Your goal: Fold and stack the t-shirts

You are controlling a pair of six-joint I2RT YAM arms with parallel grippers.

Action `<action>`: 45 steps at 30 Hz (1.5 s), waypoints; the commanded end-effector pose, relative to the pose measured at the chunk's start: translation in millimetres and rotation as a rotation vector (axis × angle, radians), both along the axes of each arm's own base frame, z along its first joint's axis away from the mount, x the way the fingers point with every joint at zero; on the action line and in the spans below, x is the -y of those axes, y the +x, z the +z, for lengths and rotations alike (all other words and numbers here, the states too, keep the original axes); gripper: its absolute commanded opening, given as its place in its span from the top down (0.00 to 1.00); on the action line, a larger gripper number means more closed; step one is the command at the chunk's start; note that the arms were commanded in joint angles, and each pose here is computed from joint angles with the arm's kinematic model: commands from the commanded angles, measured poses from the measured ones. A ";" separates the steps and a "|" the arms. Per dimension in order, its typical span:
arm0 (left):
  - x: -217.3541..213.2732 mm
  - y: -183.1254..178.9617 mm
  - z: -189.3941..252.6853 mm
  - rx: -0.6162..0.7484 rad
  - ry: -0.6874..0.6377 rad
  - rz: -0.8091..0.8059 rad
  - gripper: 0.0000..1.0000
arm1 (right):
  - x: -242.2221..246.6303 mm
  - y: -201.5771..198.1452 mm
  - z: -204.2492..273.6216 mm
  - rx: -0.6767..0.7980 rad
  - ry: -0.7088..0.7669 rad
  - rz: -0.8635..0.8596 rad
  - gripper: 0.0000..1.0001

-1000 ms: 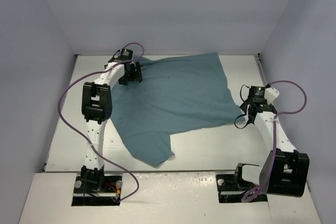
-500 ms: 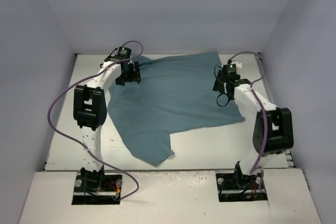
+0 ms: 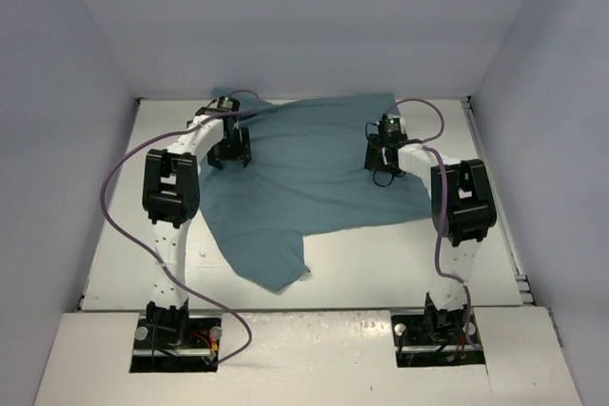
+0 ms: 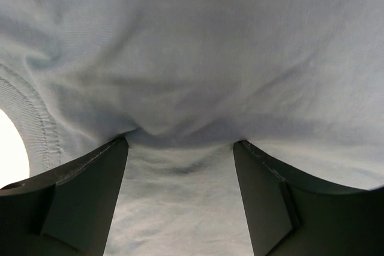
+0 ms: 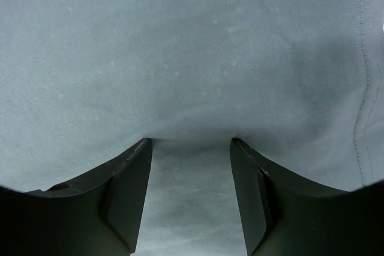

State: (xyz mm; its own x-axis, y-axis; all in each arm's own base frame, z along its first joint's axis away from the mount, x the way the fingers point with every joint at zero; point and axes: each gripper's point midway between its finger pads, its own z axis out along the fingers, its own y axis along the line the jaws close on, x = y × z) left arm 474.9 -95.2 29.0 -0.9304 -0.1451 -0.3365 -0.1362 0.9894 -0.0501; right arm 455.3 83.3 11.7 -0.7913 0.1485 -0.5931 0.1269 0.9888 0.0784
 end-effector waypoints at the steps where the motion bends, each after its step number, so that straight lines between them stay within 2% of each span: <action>1: -33.7 35.5 -5.7 0.029 0.065 0.044 0.31 | -0.3 15.2 -27.5 -0.030 -0.010 -0.011 0.47; 6: -34.2 70.7 -6.5 0.081 0.031 0.029 0.31 | -6.8 44.2 -27.4 0.002 -0.005 0.000 0.47; 9: -22.7 86.9 31.3 0.169 -0.044 0.005 0.30 | -11.1 65.3 0.2 0.072 0.001 0.020 0.46; 11: -18.9 88.0 74.7 0.244 -0.068 -0.012 0.29 | -13.9 72.5 26.1 0.124 0.005 0.032 0.46; 12: -18.0 85.4 86.3 0.260 -0.076 -0.012 0.28 | -15.6 74.1 41.0 0.151 0.012 0.037 0.46; 13: -15.4 74.7 124.5 0.313 -0.101 -0.014 0.27 | -18.7 75.1 59.5 0.185 0.022 0.051 0.45; 15: -14.1 50.3 166.8 0.364 -0.121 -0.011 0.26 | -24.7 69.3 95.7 0.246 0.044 0.071 0.44; 17: -16.3 25.5 182.7 0.370 -0.125 0.007 0.26 | -28.2 57.4 105.9 0.258 0.045 0.085 0.44; 18: -18.0 1.2 186.5 0.356 -0.129 0.024 0.26 | -31.4 43.6 113.5 0.265 0.043 0.094 0.44; 20: -17.1 -30.3 177.0 0.307 -0.158 0.061 0.26 | -33.2 24.6 130.0 0.292 0.052 0.085 0.43; 23: -9.3 -77.5 166.5 0.270 -0.223 0.073 0.26 | -38.3 -3.3 127.9 0.279 0.071 0.078 0.43; 27: 8.6 -156.2 91.5 0.099 -0.265 0.098 0.32 | -59.1 -49.2 115.3 0.248 0.096 0.112 0.44; 33: 29.6 -200.7 55.6 0.067 -0.340 0.123 0.43 | -110.2 -110.1 88.1 0.189 0.136 0.231 0.44; 41: 47.9 -225.6 32.4 -0.005 -0.303 0.107 0.44 | -143.3 -153.9 70.3 0.144 0.167 0.306 0.44; 45: 50.7 -241.5 16.0 -0.033 -0.276 0.172 0.44 | -154.1 -170.7 61.0 0.107 0.181 0.363 0.44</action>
